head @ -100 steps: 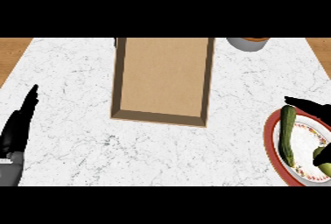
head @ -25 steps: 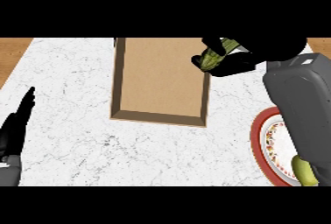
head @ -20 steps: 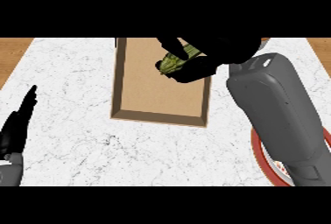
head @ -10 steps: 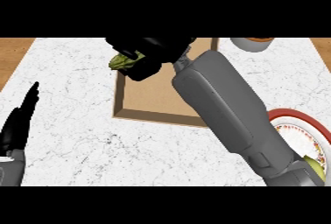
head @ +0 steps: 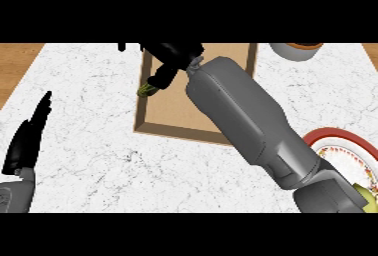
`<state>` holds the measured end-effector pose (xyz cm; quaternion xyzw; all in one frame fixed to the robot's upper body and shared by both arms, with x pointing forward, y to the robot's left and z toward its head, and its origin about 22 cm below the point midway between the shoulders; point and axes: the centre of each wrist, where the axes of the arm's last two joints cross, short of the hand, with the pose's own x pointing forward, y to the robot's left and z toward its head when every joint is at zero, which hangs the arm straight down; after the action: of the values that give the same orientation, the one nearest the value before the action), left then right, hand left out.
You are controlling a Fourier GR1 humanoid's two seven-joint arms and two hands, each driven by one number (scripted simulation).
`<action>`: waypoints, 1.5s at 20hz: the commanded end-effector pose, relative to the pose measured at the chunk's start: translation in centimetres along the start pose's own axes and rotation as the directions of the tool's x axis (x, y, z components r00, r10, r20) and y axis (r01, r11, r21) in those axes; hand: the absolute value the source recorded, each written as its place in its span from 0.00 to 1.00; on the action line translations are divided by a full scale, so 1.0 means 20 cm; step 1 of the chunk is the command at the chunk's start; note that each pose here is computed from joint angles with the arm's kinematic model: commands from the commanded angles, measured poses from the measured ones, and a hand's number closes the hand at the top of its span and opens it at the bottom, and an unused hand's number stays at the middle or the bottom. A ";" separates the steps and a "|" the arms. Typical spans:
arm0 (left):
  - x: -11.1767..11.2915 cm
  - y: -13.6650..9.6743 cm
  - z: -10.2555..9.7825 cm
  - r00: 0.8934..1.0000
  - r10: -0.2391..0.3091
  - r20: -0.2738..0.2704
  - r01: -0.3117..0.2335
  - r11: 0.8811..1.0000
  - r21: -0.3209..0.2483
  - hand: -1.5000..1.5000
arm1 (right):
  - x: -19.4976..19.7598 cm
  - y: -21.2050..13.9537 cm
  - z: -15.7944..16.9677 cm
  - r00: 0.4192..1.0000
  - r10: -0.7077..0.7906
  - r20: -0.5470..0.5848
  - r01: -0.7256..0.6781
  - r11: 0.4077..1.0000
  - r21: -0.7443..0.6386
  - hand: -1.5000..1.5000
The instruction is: Pick the squash from the plate and place it in the cardboard box
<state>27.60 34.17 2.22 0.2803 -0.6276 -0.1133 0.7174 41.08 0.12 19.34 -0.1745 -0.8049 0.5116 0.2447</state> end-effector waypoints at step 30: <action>0.03 -0.02 0.00 1.000 0.021 0.008 -0.021 1.000 0.017 0.50 | -0.81 -0.94 0.56 0.899 -0.404 0.169 0.438 0.819 -0.372 0.00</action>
<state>27.29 34.75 2.04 0.2853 -0.6274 -0.1029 0.7172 47.35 -19.18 28.51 -0.0017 -0.9191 0.2799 0.2772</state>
